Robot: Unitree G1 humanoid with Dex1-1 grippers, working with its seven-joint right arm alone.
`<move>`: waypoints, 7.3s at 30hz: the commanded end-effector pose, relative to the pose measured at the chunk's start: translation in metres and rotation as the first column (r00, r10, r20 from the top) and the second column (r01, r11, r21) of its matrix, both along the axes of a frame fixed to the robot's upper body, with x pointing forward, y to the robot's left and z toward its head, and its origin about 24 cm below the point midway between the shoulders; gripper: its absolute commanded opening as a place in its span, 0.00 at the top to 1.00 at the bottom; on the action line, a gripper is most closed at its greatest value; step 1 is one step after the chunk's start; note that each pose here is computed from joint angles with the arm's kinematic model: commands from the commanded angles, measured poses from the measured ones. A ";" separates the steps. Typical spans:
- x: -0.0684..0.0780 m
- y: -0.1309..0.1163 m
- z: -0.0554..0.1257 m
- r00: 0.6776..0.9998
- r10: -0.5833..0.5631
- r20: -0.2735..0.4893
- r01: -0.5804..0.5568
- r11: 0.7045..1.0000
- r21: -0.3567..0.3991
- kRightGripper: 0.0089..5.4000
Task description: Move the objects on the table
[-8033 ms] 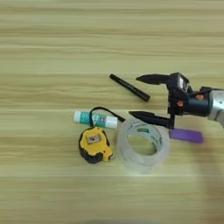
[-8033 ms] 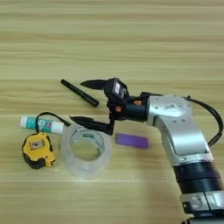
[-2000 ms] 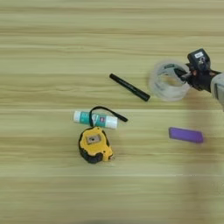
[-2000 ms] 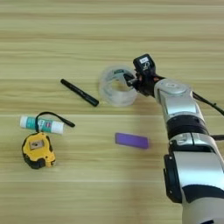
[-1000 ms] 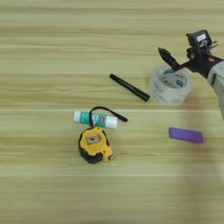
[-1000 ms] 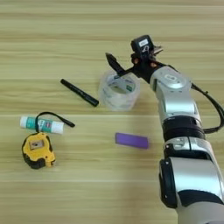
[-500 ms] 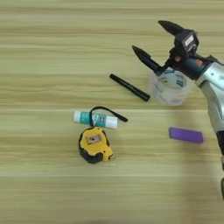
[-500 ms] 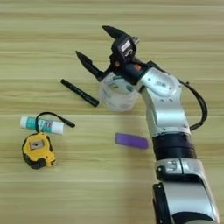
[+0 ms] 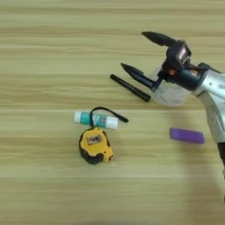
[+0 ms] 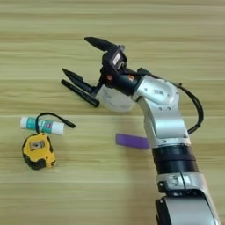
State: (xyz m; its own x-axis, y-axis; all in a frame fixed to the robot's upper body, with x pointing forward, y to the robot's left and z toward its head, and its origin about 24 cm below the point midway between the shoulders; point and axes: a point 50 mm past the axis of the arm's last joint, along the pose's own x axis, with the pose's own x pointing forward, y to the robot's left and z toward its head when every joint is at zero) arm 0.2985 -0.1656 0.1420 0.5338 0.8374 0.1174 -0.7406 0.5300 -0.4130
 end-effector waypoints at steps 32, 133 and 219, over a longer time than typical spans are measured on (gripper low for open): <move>-0.003 0.012 -0.042 0.939 0.210 -0.273 -0.286 0.918 -0.275 0.00; -0.001 -0.005 -0.078 0.941 0.108 -0.320 -0.226 0.906 -0.358 0.68; -0.014 0.012 -0.028 0.964 0.190 -0.185 -0.218 0.965 -0.146 0.00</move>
